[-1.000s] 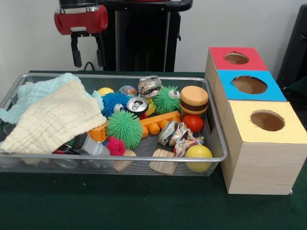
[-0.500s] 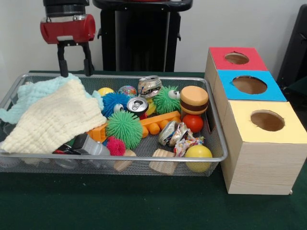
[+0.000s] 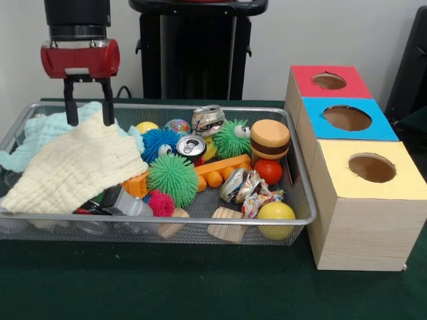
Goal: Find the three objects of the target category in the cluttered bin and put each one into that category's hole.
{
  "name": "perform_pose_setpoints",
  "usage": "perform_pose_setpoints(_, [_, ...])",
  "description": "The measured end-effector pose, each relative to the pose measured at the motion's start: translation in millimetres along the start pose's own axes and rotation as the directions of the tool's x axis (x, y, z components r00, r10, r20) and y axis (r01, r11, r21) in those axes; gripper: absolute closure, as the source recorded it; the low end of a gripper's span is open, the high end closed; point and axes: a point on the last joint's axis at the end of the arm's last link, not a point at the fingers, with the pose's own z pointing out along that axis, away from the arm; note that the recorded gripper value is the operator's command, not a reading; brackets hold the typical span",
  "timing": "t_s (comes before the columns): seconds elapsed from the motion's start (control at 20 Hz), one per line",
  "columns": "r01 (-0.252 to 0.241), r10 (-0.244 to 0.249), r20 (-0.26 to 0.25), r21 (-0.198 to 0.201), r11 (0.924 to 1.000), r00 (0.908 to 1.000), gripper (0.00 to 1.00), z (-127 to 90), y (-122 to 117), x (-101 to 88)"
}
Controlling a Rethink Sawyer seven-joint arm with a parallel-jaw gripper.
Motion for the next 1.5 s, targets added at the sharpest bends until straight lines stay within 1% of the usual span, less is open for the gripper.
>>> perform_pose_setpoints(0.2, [0.059,-0.059,0.001,0.011,0.9982,0.9982,0.0,10,5,3.3])
perform_pose_setpoints(0.25, [0.087,-0.087,-0.005,0.015,0.9961,0.9962,0.0,15,8,8.0])
perform_pose_setpoints(0.3, [0.098,-0.098,-0.008,0.016,0.9951,0.9952,0.0,17,9,10.5])
perform_pose_setpoints(0.4, [0.144,-0.143,-0.028,0.017,0.9895,0.9893,0.0,26,15,23.9])
perform_pose_setpoints(0.55, [0.178,-0.177,-0.044,0.018,0.9838,0.9832,0.0,34,15,36.6])
perform_pose_setpoints(0.75, [0.188,-0.187,-0.055,0.014,0.9821,0.9809,0.0,41,10,47.7])
perform_pose_setpoints(0.85, [0.182,-0.181,-0.057,0.013,0.9832,0.9818,0.0,42,5,50.9])
perform_pose_setpoints(1.0, [0.159,-0.158,-0.06,0.015,0.9871,0.9856,0.0,42,-7,54.8])
perform_pose_setpoints(1.05, [0.143,-0.141,-0.064,0.019,0.9896,0.9879,0.0,41,-21,58.1])
perform_pose_setpoints(1.15, [0.137,-0.135,-0.07,0.023,0.9904,0.9884,0.0,40,-29,60.9])
perform_pose_setpoints(1.2, [0.133,-0.13,-0.081,0.03,0.9906,0.9882,0.0,38,-41,64.9])
perform_pose_setpoints(1.35, [0.139,-0.135,-0.096,0.038,0.9896,0.9862,0.0,36,-53,70.0])
perform_pose_setpoints(1.4, [0.148,-0.143,-0.105,0.042,0.9881,0.9841,0.0,35,-60,72.9])
perform_pose_setpoints(1.5, [0.168,-0.163,-0.112,0.041,0.9849,0.9803,0.0,35,-64,75.9])
